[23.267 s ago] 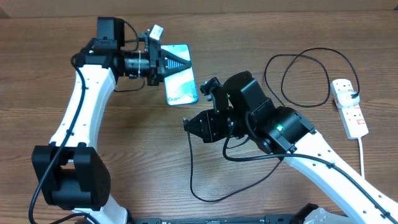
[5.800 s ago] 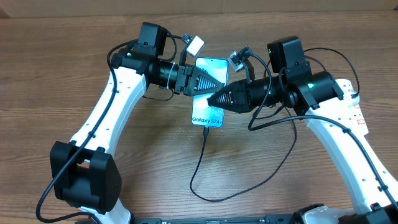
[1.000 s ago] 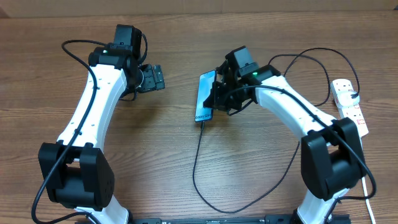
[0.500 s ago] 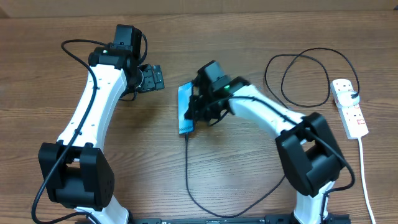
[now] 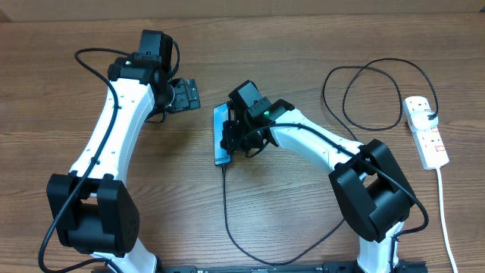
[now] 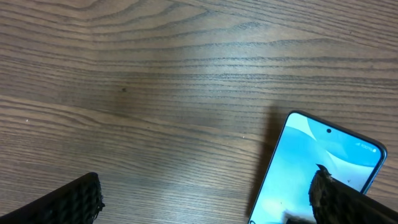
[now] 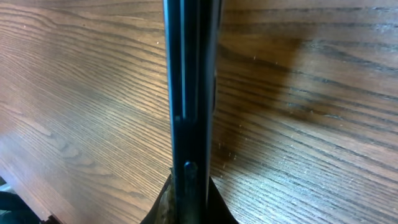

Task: Plug charger to phone and switch on socket
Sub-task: 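Lower the phone flat onto the table with the right gripper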

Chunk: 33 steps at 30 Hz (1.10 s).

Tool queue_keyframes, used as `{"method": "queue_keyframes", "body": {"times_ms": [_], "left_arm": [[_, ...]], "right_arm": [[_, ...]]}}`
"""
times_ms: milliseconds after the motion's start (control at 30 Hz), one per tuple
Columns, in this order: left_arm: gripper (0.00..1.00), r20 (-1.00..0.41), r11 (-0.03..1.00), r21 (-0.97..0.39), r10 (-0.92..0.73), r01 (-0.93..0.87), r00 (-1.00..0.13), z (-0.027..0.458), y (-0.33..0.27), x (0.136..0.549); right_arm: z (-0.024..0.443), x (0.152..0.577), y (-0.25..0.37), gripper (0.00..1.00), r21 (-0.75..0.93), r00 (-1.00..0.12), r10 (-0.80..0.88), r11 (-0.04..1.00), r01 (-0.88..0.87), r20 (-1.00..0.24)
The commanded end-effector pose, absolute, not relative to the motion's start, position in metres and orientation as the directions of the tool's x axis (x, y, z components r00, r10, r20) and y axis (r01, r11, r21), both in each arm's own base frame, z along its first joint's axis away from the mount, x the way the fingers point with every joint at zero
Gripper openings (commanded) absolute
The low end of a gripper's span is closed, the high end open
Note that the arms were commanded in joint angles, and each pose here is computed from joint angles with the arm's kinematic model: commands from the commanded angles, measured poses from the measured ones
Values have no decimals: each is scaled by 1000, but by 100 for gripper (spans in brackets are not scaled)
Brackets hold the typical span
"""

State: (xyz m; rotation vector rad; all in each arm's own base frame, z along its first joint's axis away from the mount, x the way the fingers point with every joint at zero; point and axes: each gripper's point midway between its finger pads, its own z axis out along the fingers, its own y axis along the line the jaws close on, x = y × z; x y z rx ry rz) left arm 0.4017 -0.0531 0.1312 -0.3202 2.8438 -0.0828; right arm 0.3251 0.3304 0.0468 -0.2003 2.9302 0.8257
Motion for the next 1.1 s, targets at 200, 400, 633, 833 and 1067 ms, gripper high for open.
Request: {"method": "queue_keyframes", "body": {"times_ms": [200,400,633,833,1067], "left_arm": [[100,-295,979,-73,-204,-191,-934,140,-51,403],[100,-295,979,-73,-204,-191,-934,140,-51,403],[100,-295,979,-73,-204,-191,-934,140,-51,403],[100,-295,979,-73,-204,-191,-934,140,-51,403],[100,-295,979,-73,-204,-191,-934,140,-51,403]], "right_arm": [[40,336,332,4,507,-986,-89,849,-150,-143],[18,337,334,4,523,-991,-89,842,-129,-100],[21,354,334,9,543,-986,-66,828,-140,-152],[20,366,320,10,539,-988,-34,835,-110,-150],[20,366,318,14,537,-989,-31,837,-106,-147]]}}
